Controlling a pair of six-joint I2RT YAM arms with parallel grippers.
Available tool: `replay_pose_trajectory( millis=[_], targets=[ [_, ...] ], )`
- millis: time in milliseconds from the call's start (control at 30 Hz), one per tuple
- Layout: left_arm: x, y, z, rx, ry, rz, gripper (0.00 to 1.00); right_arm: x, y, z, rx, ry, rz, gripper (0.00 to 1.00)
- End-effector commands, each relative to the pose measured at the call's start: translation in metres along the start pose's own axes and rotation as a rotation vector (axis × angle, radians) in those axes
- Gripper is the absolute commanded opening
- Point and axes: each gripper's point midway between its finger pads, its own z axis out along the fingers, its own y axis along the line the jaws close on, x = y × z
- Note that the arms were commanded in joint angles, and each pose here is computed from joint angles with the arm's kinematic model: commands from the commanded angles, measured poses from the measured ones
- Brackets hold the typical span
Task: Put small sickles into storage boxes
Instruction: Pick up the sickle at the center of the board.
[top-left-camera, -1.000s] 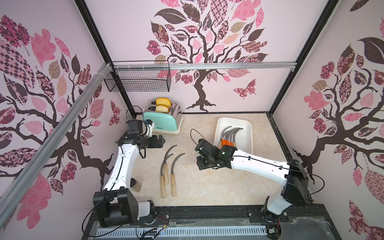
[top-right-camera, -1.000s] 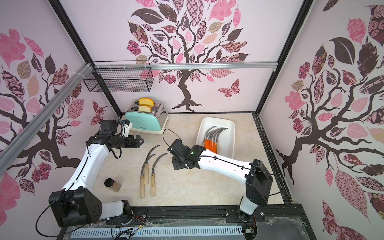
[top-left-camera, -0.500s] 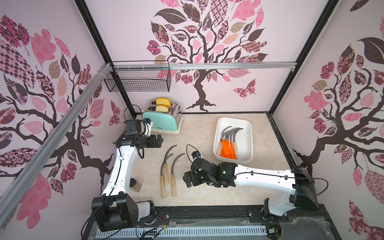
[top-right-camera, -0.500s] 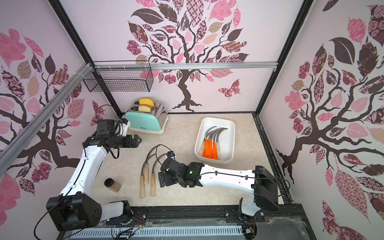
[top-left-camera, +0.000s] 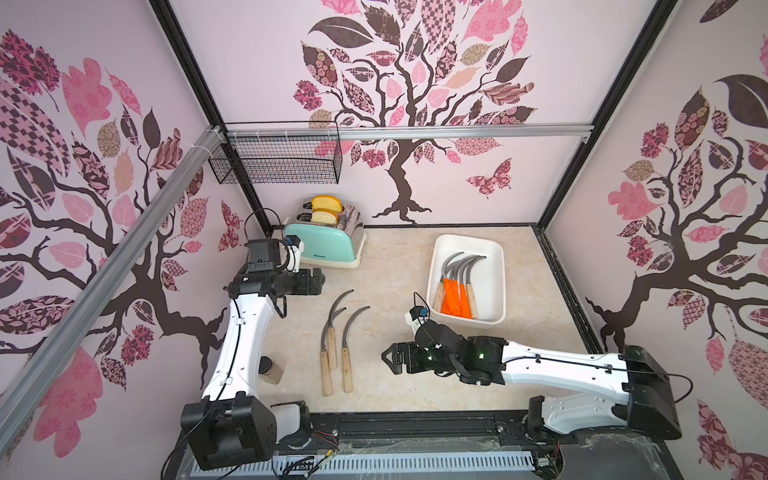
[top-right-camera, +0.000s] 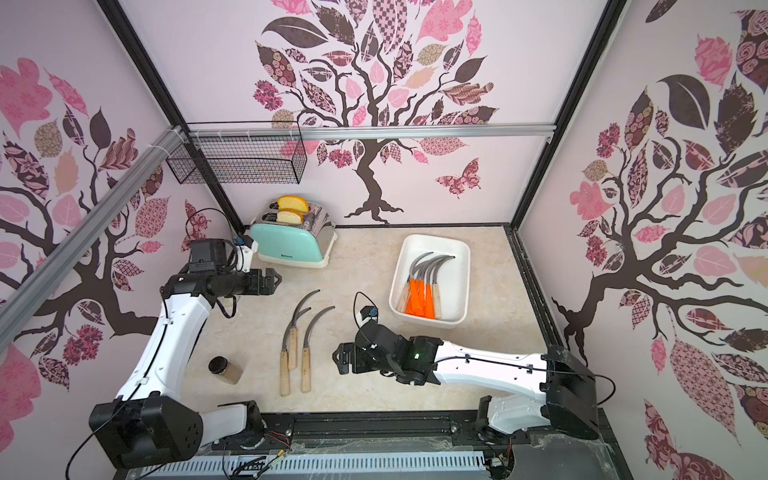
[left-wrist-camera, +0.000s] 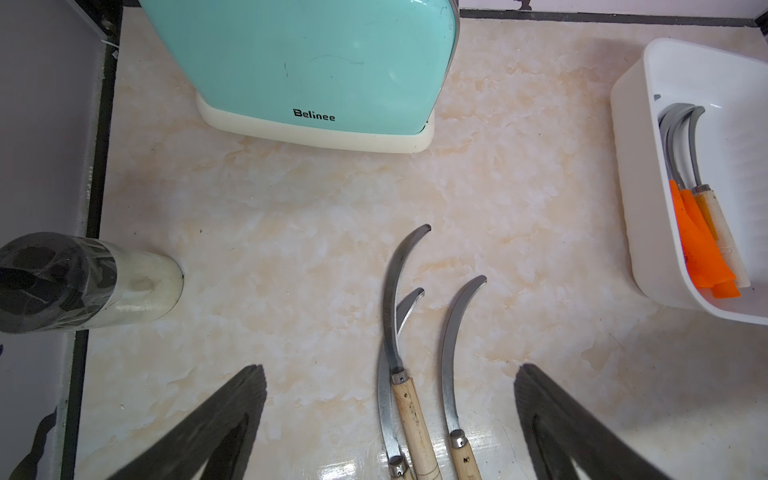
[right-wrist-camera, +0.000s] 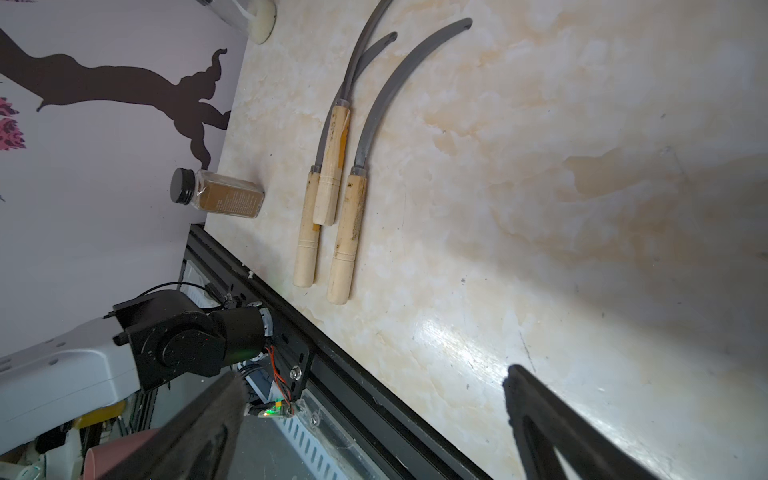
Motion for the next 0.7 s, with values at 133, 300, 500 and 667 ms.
replay_pose_trajectory(
  millis=[133, 300, 500, 667],
  targets=[
    [-0.004, 0.001, -0.004, -0.004, -0.006, 0.017, 0.98, 0.005, 0.015, 0.011, -0.041, 0.064, 0.008, 1.0],
    [0.01, 0.0, 0.0, 0.005, 0.04, 0.05, 0.98, 0.009, 0.025, 0.025, -0.02, 0.125, -0.054, 1.0],
    [0.029, -0.006, 0.005, 0.041, 0.065, 0.113, 0.97, 0.014, 0.031, 0.036, -0.034, 0.16, -0.083, 0.99],
    [0.038, -0.013, 0.009, 0.089, 0.094, 0.141, 0.96, 0.017, 0.034, 0.045, -0.037, 0.186, -0.096, 0.97]
  ],
)
